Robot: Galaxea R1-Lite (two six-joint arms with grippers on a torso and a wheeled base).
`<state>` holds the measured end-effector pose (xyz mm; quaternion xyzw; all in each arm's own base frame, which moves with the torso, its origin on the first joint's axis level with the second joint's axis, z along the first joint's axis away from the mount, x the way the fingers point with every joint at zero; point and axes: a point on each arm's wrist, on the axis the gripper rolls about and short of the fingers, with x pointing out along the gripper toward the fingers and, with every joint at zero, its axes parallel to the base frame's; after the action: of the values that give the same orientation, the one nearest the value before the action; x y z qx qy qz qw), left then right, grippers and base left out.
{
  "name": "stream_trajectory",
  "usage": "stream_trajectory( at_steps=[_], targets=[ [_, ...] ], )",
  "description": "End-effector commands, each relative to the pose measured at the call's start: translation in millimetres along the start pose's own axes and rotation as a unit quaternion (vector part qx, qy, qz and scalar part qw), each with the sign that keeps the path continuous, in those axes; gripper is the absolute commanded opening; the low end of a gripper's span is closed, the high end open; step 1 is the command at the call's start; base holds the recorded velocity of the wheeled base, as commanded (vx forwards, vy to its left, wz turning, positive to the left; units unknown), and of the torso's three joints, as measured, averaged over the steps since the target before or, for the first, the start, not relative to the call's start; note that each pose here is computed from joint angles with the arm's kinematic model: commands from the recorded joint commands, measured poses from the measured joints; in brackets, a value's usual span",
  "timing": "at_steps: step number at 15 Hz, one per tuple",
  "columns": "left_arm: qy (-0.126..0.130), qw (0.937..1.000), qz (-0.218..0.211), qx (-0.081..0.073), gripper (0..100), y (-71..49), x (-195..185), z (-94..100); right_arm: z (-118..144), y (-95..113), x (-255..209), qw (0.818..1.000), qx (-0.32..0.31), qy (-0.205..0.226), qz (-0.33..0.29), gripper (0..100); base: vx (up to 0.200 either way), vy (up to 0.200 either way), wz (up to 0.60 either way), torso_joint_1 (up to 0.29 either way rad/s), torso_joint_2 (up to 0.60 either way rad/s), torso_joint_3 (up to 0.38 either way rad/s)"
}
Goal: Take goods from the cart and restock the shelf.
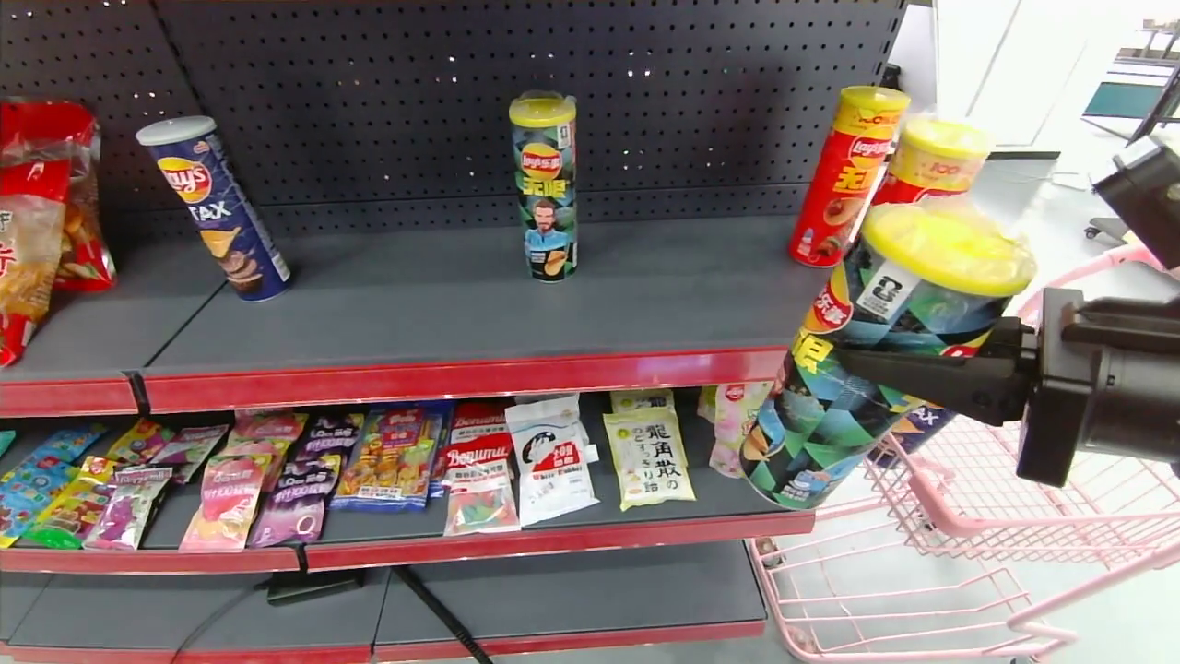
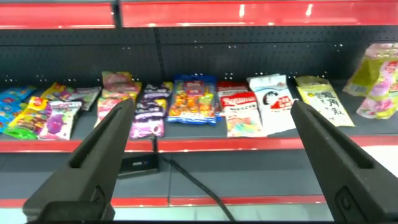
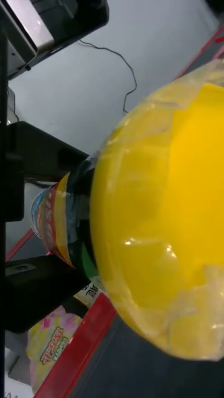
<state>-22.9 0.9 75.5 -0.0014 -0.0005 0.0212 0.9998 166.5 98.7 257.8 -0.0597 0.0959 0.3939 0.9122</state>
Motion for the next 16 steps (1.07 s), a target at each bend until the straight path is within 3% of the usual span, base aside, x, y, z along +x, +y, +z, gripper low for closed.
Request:
stream_trajectory(
  at_steps=[1, 5, 13, 16],
  targets=[
    [0.000, 1.0000, 0.000, 0.000, 100, 0.0, 0.1, 0.0, 0.0, 0.1, 4.6, 1.000, 0.000, 0.003, 0.004, 0, 0.000, 0.200, 0.00, 0.002, 0.00, 0.002],
    [0.000, 1.0000, 0.000, 0.000, 100, 0.0, 0.1, 0.0, 2.9, 1.1, 2.2, 1.000, -0.002, -0.003, 0.008, 0, 0.000, 0.200, 0.00, 0.000, 0.00, 0.005],
    [0.000, 1.0000, 0.000, 0.001, 100, 0.0, 0.1, 0.0, 16.4, 1.3, -3.0, 1.000, -0.011, -0.028, 0.007, 0, 0.000, 0.000, 0.00, 0.000, 0.00, 0.000],
    [0.000, 1.0000, 0.000, 0.001, 100, 0.0, 0.1, 0.0, 19.6, 0.4, -1.1, 0.999, -0.012, -0.031, 0.007, 0, 0.200, 0.000, 0.00, -0.004, 0.00, 0.002]
  ],
)
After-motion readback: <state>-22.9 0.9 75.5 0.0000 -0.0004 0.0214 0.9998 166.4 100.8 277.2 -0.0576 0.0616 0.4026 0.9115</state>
